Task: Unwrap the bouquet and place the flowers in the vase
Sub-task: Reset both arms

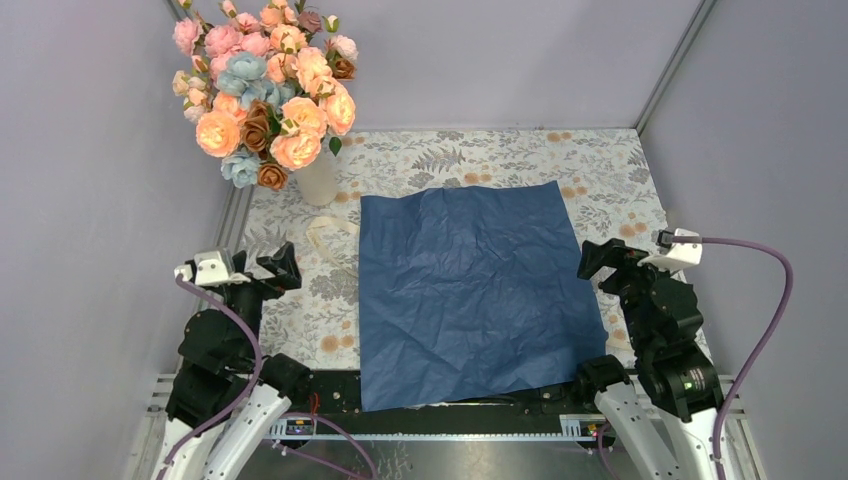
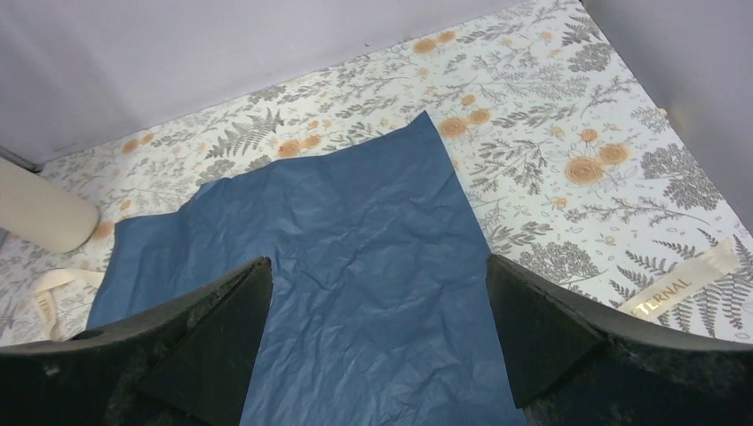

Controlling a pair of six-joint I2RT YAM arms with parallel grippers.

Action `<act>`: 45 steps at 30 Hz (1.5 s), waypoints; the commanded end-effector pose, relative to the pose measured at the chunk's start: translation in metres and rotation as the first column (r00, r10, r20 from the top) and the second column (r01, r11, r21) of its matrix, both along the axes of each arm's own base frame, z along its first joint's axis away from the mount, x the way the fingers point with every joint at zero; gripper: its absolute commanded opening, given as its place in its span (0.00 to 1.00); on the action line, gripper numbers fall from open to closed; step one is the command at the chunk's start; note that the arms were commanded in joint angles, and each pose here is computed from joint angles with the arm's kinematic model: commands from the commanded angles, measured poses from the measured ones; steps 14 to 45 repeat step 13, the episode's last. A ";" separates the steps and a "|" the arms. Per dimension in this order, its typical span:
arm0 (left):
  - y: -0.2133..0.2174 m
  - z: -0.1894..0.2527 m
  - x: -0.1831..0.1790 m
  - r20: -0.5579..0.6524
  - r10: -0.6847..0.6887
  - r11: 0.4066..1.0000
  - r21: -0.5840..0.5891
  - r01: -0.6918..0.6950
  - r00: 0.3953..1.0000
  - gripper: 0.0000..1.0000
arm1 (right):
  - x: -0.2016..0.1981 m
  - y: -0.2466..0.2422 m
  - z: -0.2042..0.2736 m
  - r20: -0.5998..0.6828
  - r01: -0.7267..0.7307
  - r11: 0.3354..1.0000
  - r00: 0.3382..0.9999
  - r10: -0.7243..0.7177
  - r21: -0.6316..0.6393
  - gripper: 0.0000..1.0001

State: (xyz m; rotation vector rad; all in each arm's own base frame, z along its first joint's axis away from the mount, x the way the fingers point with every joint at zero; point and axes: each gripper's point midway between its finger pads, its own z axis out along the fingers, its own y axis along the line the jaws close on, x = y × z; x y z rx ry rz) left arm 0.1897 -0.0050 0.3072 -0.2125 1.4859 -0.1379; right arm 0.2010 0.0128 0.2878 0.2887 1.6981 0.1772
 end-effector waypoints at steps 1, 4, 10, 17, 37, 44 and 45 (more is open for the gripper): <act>0.010 0.003 -0.008 0.030 0.032 0.999 0.004 -0.033 0.999 0.99 | 0.001 -0.013 -0.003 0.028 0.071 0.997 0.997 -0.070 -0.012 0.96; 0.011 0.005 -0.010 0.039 0.029 1.000 -0.004 -0.029 0.999 0.99 | 0.002 -0.013 -0.004 0.023 0.071 0.997 0.997 -0.071 -0.016 0.96; 0.009 0.004 -0.009 0.032 0.022 1.000 0.006 -0.023 0.999 0.99 | 0.003 -0.013 -0.006 0.018 0.071 0.997 0.997 -0.070 -0.028 0.96; 0.010 0.006 -0.010 0.037 0.025 1.000 0.002 -0.025 0.999 0.99 | 0.002 -0.014 -0.006 0.020 0.071 0.997 0.997 -0.070 -0.029 0.96; 0.010 0.006 -0.010 0.037 0.025 1.000 0.002 -0.025 0.999 0.99 | 0.002 -0.014 -0.006 0.020 0.071 0.997 0.997 -0.070 -0.029 0.96; 0.010 0.006 -0.010 0.037 0.025 1.000 0.002 -0.025 0.999 0.99 | 0.002 -0.014 -0.006 0.020 0.071 0.997 0.997 -0.070 -0.029 0.96; 0.010 0.006 -0.010 0.037 0.025 1.000 0.002 -0.025 0.999 0.99 | 0.002 -0.014 -0.006 0.020 0.071 0.997 0.997 -0.070 -0.029 0.96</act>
